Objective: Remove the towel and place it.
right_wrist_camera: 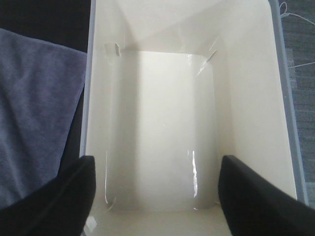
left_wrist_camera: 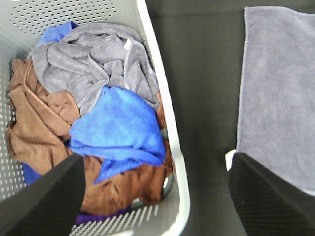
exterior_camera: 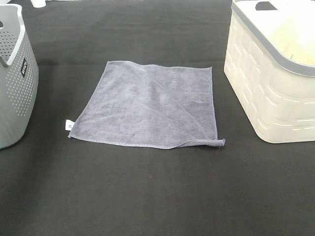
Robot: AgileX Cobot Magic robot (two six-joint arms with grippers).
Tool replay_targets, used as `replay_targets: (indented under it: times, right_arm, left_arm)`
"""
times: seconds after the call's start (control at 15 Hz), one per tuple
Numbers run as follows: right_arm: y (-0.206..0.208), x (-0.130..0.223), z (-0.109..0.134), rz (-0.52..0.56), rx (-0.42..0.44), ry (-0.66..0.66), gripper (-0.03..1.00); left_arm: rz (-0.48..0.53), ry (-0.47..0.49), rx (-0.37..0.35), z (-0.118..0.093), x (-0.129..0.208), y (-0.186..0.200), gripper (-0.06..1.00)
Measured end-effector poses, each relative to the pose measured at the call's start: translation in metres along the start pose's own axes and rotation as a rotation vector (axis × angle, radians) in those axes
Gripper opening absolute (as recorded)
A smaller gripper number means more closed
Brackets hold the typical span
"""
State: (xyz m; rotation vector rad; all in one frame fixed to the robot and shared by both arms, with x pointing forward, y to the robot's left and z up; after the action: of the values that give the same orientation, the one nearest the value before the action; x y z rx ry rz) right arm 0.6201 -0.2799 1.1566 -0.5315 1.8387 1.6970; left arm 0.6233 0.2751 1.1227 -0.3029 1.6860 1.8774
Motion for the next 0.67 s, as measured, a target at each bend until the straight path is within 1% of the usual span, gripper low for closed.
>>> replay_targets:
  times: [0.2, 0.33, 0.47, 0.53, 0.67]
  right_arm:
    - [0.050, 0.002, -0.007, -0.092, -0.041, -0.002, 0.70]
    - [0.071, 0.022, -0.014, -0.099, -0.047, -0.005, 0.70]
    - [0.078, 0.056, -0.022, -0.063, -0.041, 0.002, 0.70]
    - [0.080, 0.077, -0.027, -0.038, -0.036, 0.007, 0.70]
    - [0.082, 0.118, -0.035, 0.008, -0.030, 0.015, 0.70]
  left_arm:
    - [-0.018, 0.009, 0.004, -0.003, 0.024, 0.029, 0.75]
    - [-0.012, 0.018, 0.010, -0.008, 0.052, 0.046, 0.75]
    - [-0.006, 0.025, 0.025, -0.016, 0.088, 0.062, 0.75]
    - [-0.027, 0.028, 0.027, -0.020, 0.103, 0.069, 0.76]
    - [-0.121, 0.044, 0.016, -0.026, 0.137, 0.086, 0.80]
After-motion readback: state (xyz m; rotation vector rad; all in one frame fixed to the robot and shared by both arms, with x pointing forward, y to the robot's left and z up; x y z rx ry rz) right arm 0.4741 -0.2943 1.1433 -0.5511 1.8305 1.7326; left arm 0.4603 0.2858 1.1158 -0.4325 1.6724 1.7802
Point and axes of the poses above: a point on each arm's last joint axis where the gripper is mounted, y pointing back along that axis away from the gripper, z along the wrist's bending axis when the last joint is at zero, x = y × z, the point moved 7 cm from there along -y, pointing out along that axis toward the gripper, and after that the axes turned 13 degrees about -y, right-handed, at the moved point
